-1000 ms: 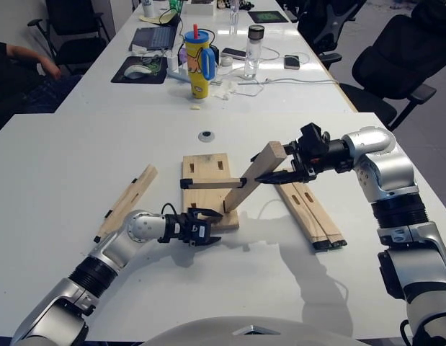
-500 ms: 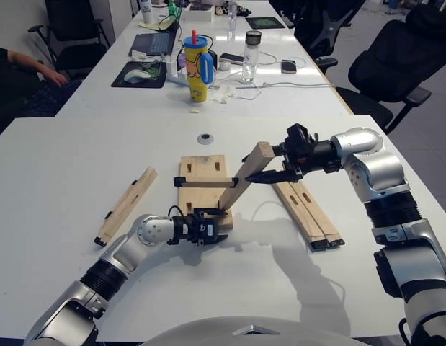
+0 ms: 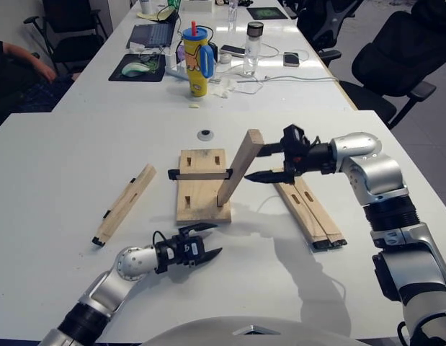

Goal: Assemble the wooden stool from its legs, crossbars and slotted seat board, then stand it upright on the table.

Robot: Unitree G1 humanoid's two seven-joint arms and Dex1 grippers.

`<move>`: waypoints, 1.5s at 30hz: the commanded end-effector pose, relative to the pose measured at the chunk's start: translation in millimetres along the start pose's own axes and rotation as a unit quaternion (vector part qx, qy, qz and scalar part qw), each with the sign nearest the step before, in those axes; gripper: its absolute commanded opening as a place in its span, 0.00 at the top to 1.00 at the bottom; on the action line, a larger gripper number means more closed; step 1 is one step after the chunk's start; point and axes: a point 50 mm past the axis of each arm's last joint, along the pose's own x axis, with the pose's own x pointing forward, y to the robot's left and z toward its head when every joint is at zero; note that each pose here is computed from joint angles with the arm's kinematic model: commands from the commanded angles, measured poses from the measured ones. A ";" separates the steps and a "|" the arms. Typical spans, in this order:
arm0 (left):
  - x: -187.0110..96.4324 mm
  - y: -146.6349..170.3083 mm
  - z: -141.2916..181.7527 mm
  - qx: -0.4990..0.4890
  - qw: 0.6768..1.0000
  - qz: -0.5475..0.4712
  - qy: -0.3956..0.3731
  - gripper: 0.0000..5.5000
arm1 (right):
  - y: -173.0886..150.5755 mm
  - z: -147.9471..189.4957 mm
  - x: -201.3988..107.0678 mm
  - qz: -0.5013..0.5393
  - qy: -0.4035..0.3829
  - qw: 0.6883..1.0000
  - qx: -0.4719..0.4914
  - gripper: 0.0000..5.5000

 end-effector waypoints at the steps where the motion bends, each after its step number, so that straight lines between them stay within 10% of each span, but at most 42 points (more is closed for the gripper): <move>1: -13.3 3.1 -3.7 -0.003 0.998 0.064 0.015 0.45 | 5.4 8.0 -14.3 -0.034 -0.013 0.999 -0.004 0.31; 15: -23.3 28.8 -26.1 -0.037 0.984 0.150 0.087 0.45 | 42.5 -17.9 -43.1 -0.141 -0.092 0.980 0.102 0.36; 29: -6.5 -7.9 -59.1 -0.088 0.974 0.027 0.208 0.45 | 7.1 141.7 -33.2 -0.206 -0.498 0.838 0.085 0.68; 31: -4.4 -8.8 -59.0 -0.090 0.973 0.027 0.209 0.45 | -8.1 117.4 -1.3 -0.268 -0.460 0.830 0.166 0.68; 33: -2.3 -10.8 -58.4 -0.094 0.973 0.031 0.208 0.45 | -8.0 33.7 67.4 -0.331 -0.247 0.866 0.282 0.68; 36: 5.1 -7.6 -55.6 -0.093 0.975 0.026 0.201 0.45 | 57.5 -89.1 103.3 -0.327 0.002 0.856 0.401 0.68; 45: 20.1 -13.1 -53.4 -0.112 0.973 0.035 0.199 0.45 | 5.1 34.0 72.8 -0.336 -0.247 0.882 0.220 0.68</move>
